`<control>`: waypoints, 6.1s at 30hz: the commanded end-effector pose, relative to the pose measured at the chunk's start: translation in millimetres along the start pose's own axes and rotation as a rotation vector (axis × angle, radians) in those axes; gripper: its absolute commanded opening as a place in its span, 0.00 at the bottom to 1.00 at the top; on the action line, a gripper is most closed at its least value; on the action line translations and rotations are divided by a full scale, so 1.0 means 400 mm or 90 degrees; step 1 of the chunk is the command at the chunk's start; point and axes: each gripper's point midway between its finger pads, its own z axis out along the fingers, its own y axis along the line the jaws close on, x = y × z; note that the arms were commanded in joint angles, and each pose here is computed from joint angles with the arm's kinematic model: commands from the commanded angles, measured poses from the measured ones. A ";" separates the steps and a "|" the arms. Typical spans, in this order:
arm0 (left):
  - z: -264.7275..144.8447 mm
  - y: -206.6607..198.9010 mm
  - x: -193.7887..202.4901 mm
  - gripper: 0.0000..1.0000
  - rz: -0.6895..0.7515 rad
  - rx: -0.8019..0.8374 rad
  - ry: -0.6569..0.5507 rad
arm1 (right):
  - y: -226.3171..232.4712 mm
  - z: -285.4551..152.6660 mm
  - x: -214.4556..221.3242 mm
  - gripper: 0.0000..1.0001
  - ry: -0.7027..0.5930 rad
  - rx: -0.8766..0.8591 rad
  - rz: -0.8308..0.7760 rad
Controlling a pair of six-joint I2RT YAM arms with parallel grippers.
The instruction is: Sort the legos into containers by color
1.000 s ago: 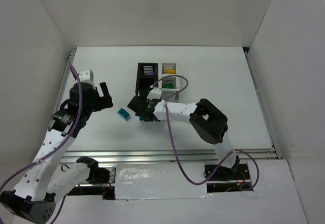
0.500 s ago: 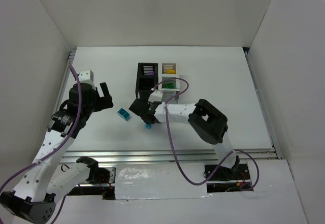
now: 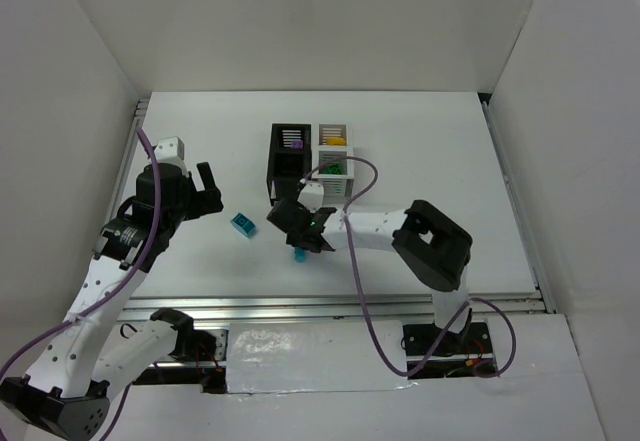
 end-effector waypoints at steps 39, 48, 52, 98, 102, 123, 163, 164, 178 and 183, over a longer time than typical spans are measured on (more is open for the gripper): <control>0.004 -0.024 -0.022 1.00 0.010 0.036 -0.023 | 0.258 -0.110 -0.603 0.20 -0.277 -0.552 -0.399; 0.004 -0.029 -0.021 1.00 0.013 0.043 -0.022 | 0.253 -0.083 -0.578 0.38 -0.267 -0.552 -0.407; 0.005 -0.032 -0.018 1.00 0.015 0.047 -0.019 | 0.249 -0.096 -0.587 0.63 -0.279 -0.548 -0.391; -0.031 0.086 -0.063 1.00 -0.077 -0.105 -0.076 | 0.393 0.036 -0.040 0.26 0.034 -0.331 -0.474; -0.032 0.089 -0.063 0.99 -0.078 -0.111 -0.075 | 0.412 -0.018 -0.068 0.00 0.004 -0.375 -0.457; -0.032 0.071 -0.068 1.00 -0.073 -0.081 -0.080 | 0.205 -0.306 -0.610 0.00 -0.239 -0.336 -0.351; -0.006 0.038 -0.053 1.00 -0.043 -0.042 -0.053 | 0.134 -0.149 -0.585 0.74 -0.158 -0.274 -0.383; -0.004 0.039 -0.052 0.99 -0.042 -0.043 -0.052 | 0.135 -0.169 -0.594 0.74 -0.164 -0.278 -0.358; 0.030 0.035 -0.078 1.00 -0.082 -0.069 -0.019 | -0.228 -0.584 -0.645 1.00 -0.334 -0.114 -0.085; 0.017 0.057 -0.114 1.00 -0.088 -0.111 -0.022 | -0.372 -0.730 -0.626 1.00 -0.389 -0.080 0.004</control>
